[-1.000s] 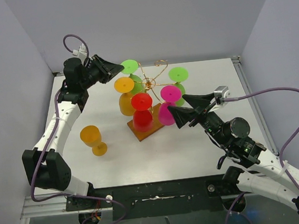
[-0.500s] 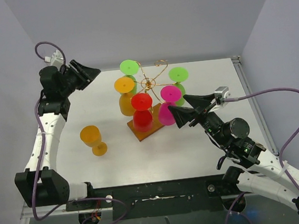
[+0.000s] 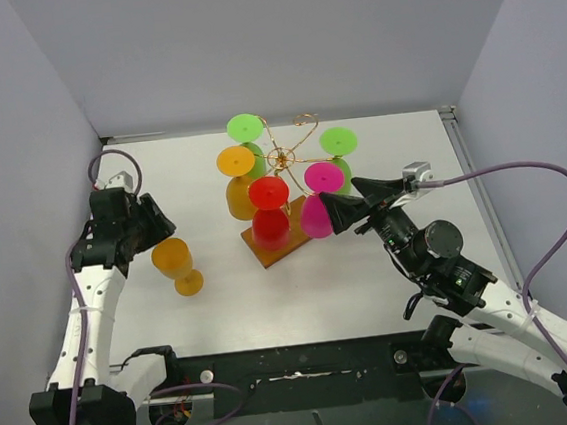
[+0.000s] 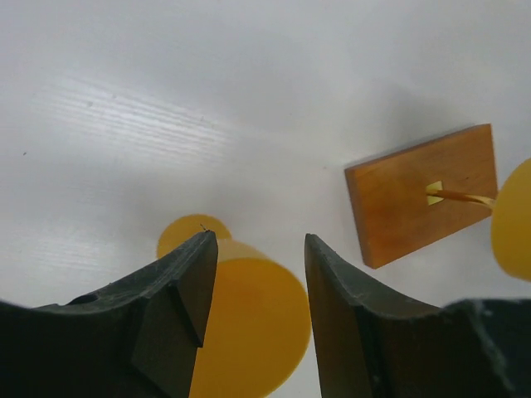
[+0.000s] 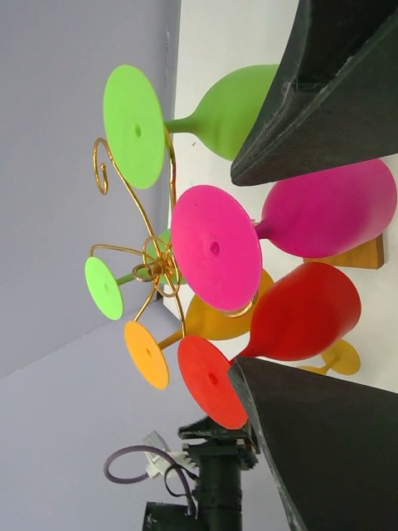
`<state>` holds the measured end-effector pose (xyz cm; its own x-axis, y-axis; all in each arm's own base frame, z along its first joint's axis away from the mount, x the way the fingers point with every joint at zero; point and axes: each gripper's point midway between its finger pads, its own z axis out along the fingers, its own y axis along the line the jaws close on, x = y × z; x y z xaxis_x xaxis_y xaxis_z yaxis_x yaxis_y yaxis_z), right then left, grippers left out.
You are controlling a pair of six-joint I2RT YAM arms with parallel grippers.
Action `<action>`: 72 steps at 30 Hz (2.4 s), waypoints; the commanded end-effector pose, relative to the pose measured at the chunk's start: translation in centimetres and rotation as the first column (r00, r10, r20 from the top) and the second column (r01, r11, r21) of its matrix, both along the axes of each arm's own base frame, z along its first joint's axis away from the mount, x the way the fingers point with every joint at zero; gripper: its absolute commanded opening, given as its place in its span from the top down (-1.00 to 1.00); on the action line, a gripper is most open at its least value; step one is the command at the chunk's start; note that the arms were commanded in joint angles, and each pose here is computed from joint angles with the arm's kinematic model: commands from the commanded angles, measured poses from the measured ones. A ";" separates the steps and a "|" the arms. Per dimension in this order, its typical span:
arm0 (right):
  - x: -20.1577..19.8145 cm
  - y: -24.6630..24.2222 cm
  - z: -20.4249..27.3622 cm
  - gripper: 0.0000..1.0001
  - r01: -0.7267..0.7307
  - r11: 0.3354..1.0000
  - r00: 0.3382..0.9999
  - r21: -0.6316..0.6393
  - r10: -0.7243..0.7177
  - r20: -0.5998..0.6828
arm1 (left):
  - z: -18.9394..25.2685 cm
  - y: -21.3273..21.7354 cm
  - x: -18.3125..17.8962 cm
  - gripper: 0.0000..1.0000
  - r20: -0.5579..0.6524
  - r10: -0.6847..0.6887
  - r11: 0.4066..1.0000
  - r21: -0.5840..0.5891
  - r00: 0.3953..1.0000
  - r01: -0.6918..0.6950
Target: Place the wine glass upside down on the wine glass rack
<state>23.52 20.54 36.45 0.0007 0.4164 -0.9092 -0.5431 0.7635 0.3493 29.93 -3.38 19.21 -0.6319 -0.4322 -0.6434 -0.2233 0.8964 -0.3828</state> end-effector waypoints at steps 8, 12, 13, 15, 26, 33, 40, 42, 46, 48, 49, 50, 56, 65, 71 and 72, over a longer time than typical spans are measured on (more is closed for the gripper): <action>0.9 -1.4 1.2 -0.73 0.083 0.993 0.997 0.088 -0.083 -0.001 | 0.5 2.8 -5.4 0.14 -0.086 0.102 0.988 0.128 0.991 -0.091; 0.8 -1.5 1.1 -0.73 0.087 0.992 0.996 0.086 -0.087 -0.002 | 0.2 3.6 -5.7 0.15 -0.092 0.154 0.978 0.153 0.984 -0.139; 0.8 -1.6 1.1 -0.73 0.087 0.992 0.996 0.087 -0.087 -0.003 | 0.4 3.7 -5.7 0.17 -0.087 0.159 0.978 0.153 0.983 -0.144; 0.7 -1.7 1.0 -0.73 0.087 0.992 0.996 0.092 -0.087 -0.003 | 1.2 3.6 -5.6 0.20 -0.070 0.159 0.979 0.143 0.985 -0.148; 0.5 -2.2 0.8 -0.73 0.096 0.989 0.995 0.113 -0.096 -0.007 | -0.6 3.7 -5.6 0.21 -0.103 0.206 0.973 0.128 0.973 -0.193; 0.2 -2.6 0.9 -0.73 0.098 0.988 0.995 0.121 -0.098 -0.006 | -3.0 2.2 -4.8 0.51 -0.152 0.158 0.987 0.057 0.976 -0.151; 0.1 -2.3 1.0 -0.73 0.080 0.989 0.997 0.123 -0.080 -0.003 | -1.7 2.4 -3.5 1.00 -0.076 0.173 0.984 0.052 0.982 -0.170; 0.1 -2.3 1.2 -0.73 0.077 0.989 0.997 0.124 -0.077 -0.003 | -0.9 2.8 -3.1 1.00 -0.041 0.184 0.981 0.062 0.982 -0.182; -0.1 -2.4 1.4 -0.73 0.072 0.988 0.997 0.138 -0.073 0.000 | 0.9 3.2 -2.8 1.00 0.024 0.192 0.978 0.075 0.981 -0.193; -0.2 -2.4 1.4 -0.73 0.072 0.987 0.997 0.142 -0.073 0.002 | 2.1 3.4 -2.6 1.00 0.066 0.197 0.977 0.074 0.978 -0.202; -0.2 -2.3 1.5 -0.73 0.069 0.988 0.998 0.141 -0.070 0.003 | 2.8 3.4 -2.5 1.00 0.089 0.198 0.976 0.074 0.976 -0.204; -0.2 -2.3 1.6 -0.74 0.067 0.988 0.998 0.142 -0.068 0.004 | 3.5 3.5 -2.3 1.00 0.113 0.199 0.975 0.073 0.973 -0.208; -0.2 -1.9 2.3 -0.73 0.053 0.988 0.998 0.146 -0.054 0.008 | 10.4 3.8 -1.2 1.00 0.322 0.201 0.973 0.043 0.925 -0.226; -0.3 -1.1 4.3 -0.73 0.016 0.988 0.999 0.151 -0.023 0.048 | 19.9 3.4 -1.3 1.00 0.583 0.201 0.976 -0.047 0.787 -0.214; -0.1 0.9 6.2 -0.74 -0.052 0.988 0.996 0.143 0.042 0.077 | 30.7 1.2 -3.2 1.00 0.828 0.156 0.987 -0.145 0.538 -0.064; -0.1 1.3 6.6 -0.74 -0.066 0.988 0.995 0.141 0.055 0.083 | 32.2 0.8 -3.7 1.00 0.856 0.151 0.987 -0.157 0.494 -0.030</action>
